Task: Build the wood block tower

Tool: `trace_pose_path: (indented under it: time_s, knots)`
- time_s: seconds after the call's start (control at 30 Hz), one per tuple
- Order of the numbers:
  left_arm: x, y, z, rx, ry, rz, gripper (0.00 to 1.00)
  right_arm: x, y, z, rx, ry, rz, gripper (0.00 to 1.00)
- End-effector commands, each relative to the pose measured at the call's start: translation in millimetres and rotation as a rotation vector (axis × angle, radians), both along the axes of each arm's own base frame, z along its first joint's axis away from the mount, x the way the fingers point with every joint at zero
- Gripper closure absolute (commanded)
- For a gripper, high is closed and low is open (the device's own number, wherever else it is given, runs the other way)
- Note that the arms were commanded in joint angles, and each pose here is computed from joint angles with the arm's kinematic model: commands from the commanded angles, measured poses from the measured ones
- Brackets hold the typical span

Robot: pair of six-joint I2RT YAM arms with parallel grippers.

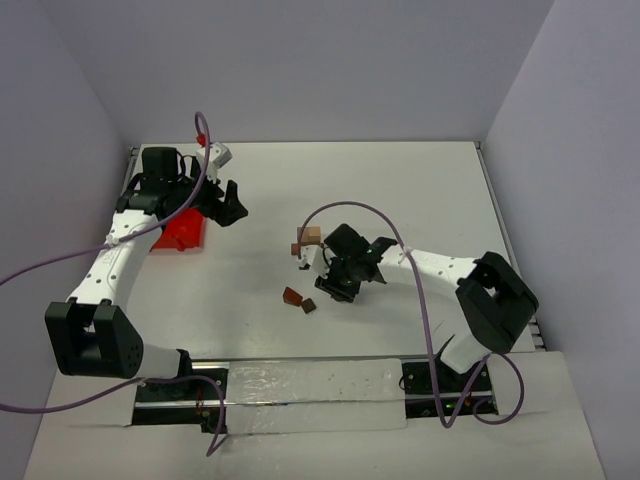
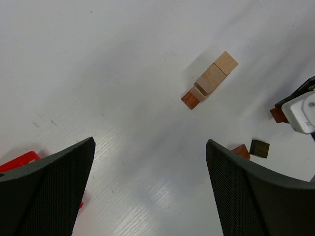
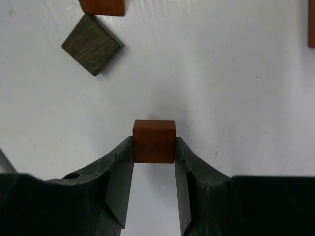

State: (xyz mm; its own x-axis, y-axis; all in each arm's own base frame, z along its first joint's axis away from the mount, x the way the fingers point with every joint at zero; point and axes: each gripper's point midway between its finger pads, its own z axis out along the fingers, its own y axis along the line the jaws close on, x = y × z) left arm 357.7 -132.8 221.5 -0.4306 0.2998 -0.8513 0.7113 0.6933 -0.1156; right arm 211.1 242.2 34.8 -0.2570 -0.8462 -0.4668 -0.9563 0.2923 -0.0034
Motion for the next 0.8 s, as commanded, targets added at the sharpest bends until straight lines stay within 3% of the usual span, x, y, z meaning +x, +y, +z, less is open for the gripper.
trace_pose_path:
  time_s: [0.0, 0.23, 0.5, 0.77]
  knots:
    - [9, -9, 18, -0.031, -0.043, -0.066, 0.01, 12, 10, 57, 0.108, -0.027, 0.128, 0.83]
    - [12, -14, 12, -0.042, -0.015, -0.106, 0.01, 59, 5, 101, 0.099, -0.019, 0.131, 0.89]
    - [10, -19, 6, -0.076, 0.028, -0.143, 0.01, 103, 21, 137, 0.076, -0.041, 0.257, 0.85]
    - [12, -15, 8, -0.150, 0.070, -0.165, 0.01, 131, 32, 132, 0.053, -0.073, 0.288, 0.91]
